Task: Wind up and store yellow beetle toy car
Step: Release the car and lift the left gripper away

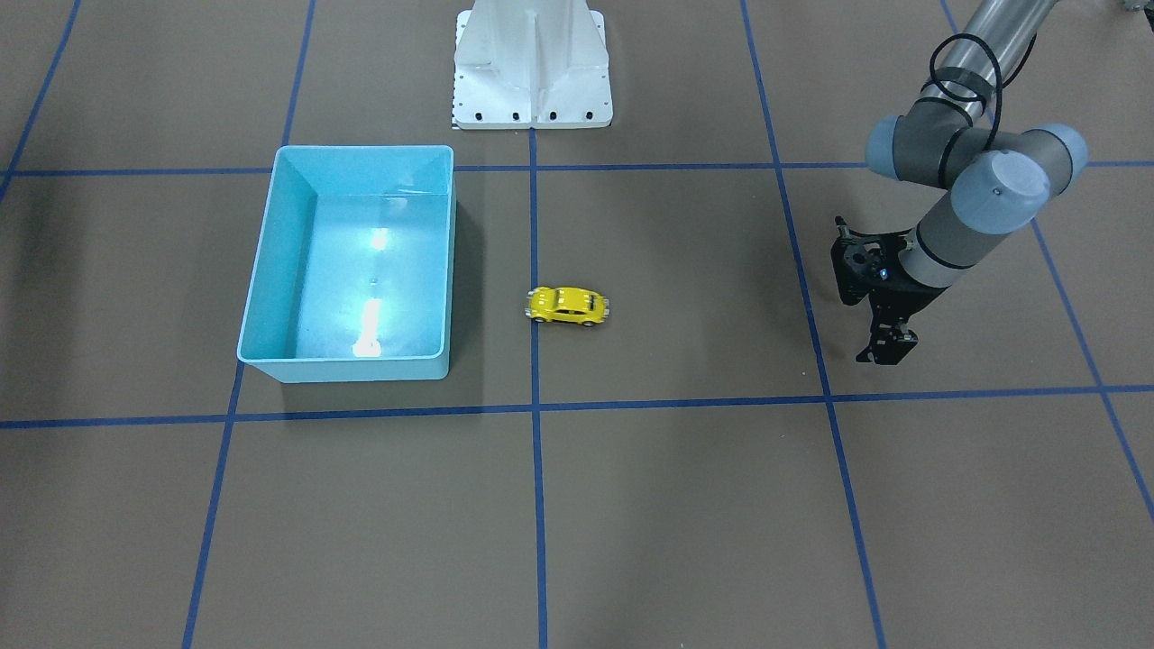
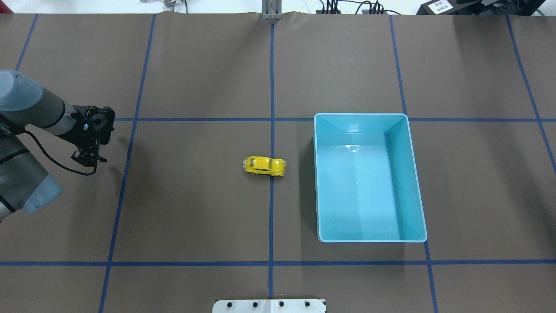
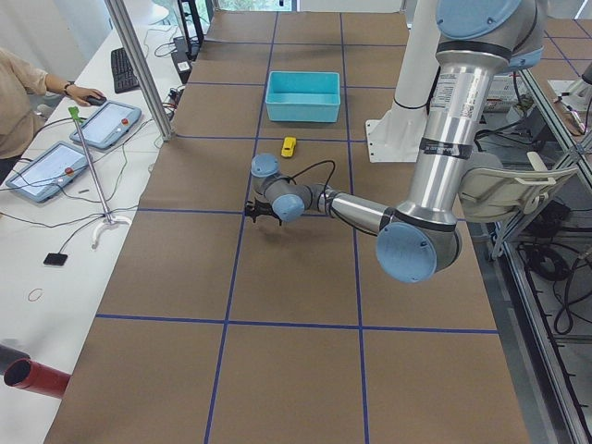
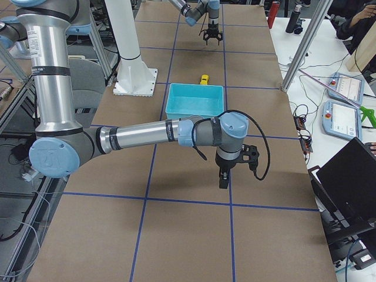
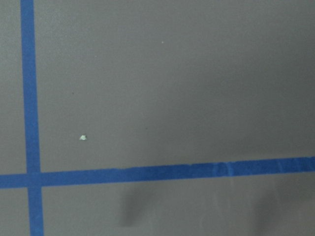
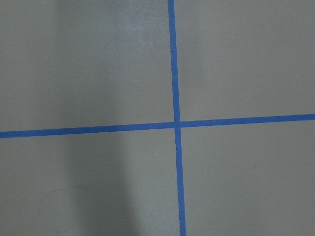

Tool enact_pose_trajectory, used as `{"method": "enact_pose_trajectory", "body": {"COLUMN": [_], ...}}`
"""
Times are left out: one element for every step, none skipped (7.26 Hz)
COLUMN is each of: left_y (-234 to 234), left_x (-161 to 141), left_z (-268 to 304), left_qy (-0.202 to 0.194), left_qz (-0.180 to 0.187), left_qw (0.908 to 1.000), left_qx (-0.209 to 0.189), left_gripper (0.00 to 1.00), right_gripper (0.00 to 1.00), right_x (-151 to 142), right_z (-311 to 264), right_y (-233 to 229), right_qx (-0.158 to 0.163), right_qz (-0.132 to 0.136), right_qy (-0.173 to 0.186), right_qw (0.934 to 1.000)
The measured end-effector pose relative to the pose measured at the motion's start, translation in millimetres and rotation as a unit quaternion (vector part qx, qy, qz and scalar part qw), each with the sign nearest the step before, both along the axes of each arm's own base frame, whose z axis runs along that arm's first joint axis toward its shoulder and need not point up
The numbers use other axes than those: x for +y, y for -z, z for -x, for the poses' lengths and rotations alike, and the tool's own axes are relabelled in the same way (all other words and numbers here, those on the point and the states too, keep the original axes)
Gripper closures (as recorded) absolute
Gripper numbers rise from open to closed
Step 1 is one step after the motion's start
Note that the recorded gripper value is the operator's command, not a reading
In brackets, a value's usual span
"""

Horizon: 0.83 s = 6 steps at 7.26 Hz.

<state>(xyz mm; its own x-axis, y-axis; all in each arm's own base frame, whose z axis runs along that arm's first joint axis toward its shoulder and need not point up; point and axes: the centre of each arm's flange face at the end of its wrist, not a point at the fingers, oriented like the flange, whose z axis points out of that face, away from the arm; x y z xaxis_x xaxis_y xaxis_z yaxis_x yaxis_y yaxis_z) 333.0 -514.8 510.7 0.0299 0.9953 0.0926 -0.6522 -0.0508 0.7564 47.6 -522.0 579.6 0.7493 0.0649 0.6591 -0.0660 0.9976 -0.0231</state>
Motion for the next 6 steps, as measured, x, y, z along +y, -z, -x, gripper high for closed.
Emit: {"method": "enact_pose_trajectory", "body": {"left_y": [-3, -6, -10, -14, -18, -24], "left_x": [-7, -15, -25, -36, -47, -57], "left_z": [12, 27, 47, 73, 104, 139], "left_qy": [0.013, 0.036, 0.077, 0.123, 0.168, 0.215], "left_qz": [0.009, 0.035, 0.083, 0.15, 0.235, 0.315], "left_qw": [0.9999, 0.9987, 0.9936, 0.981, 0.9573, 0.9243], "left_qx": [-0.002, -0.003, -0.002, 0.0, 0.002, 0.004], "left_gripper": [0.0, 0.0, 0.0, 0.0, 0.0, 0.0], "right_gripper": [0.0, 0.0, 0.0, 0.0, 0.0, 0.0], "right_x": [0, 0, 0, 0, 0, 0], "right_z": [0, 0, 0, 0, 0, 0], "right_y": [0, 0, 0, -1, -1, -1], "right_qx": [0.0, 0.0, 0.0, 0.0, 0.0, 0.001], "right_qz": [0.0, 0.0, 0.0, 0.001, 0.001, 0.001], "right_qy": [0.0, 0.0, 0.0, 0.0, 0.0, 0.0], "right_qw": [1.0, 1.0, 1.0, 1.0, 1.0, 1.0]}}
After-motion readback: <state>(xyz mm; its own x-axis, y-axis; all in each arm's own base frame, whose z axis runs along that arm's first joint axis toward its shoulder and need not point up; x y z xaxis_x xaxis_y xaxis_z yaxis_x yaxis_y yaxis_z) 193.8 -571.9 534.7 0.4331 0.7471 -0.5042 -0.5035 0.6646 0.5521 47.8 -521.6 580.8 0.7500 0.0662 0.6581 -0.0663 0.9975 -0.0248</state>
